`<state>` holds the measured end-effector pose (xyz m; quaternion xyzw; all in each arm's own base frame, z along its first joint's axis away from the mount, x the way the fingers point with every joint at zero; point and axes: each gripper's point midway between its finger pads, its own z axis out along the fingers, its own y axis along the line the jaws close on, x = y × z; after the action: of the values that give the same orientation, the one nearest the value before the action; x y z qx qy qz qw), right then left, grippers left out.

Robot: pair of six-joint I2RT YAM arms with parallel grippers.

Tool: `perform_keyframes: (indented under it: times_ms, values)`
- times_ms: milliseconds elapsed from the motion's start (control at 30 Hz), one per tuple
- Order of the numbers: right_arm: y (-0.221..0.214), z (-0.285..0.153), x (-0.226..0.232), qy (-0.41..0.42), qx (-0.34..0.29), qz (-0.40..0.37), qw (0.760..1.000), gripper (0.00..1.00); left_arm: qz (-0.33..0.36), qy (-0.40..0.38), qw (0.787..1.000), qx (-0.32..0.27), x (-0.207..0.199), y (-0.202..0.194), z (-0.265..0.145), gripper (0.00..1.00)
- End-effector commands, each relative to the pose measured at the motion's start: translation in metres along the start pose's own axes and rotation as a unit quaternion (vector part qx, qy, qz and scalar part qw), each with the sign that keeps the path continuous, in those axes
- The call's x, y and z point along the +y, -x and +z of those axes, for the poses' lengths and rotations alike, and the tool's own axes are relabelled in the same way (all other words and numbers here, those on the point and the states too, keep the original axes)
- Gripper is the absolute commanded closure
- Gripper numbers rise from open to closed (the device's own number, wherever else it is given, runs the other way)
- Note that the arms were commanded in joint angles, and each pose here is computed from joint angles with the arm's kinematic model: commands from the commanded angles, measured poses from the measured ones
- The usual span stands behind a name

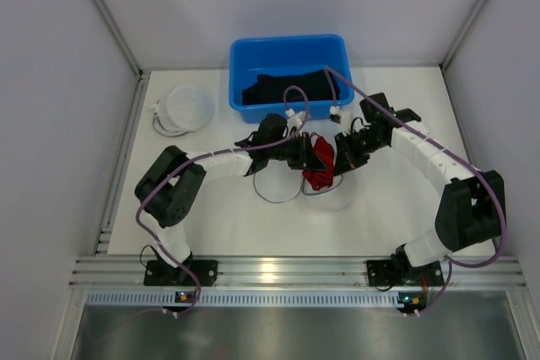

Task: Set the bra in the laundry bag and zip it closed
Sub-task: Place the bra in the laundry bag.

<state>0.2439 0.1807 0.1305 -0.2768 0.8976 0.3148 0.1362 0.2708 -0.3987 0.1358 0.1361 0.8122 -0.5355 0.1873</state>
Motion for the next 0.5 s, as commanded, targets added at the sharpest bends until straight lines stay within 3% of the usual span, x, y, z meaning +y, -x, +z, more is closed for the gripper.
perform_keyframes:
  times_ms: [0,133,233,333,400,467]
  values:
    - [0.019,-0.007,0.002,-0.002,-0.039,-0.019,0.999,1.00,0.025,0.006,0.999,-0.045,-0.005,0.022,0.021,1.00]
    - [0.022,-0.013,0.000,-0.006,-0.048,-0.017,0.999,1.00,0.013,0.096,0.995,-0.020,0.022,0.005,0.042,1.00]
    - [0.025,-0.019,0.000,-0.002,-0.061,-0.012,0.998,1.00,0.011,0.196,0.981,-0.009,0.053,-0.004,0.039,1.00]
    - [0.028,-0.026,0.000,0.002,-0.074,-0.007,0.997,1.00,0.018,0.344,0.939,0.011,0.100,-0.017,0.003,1.00]
    - [0.028,-0.028,-0.001,0.003,-0.078,-0.007,0.997,1.00,0.053,0.412,0.910,-0.005,0.112,-0.011,-0.033,1.00]
    - [0.028,-0.027,0.001,0.011,-0.079,-0.006,0.997,1.00,0.085,0.445,0.891,0.016,0.123,-0.026,-0.063,1.00]
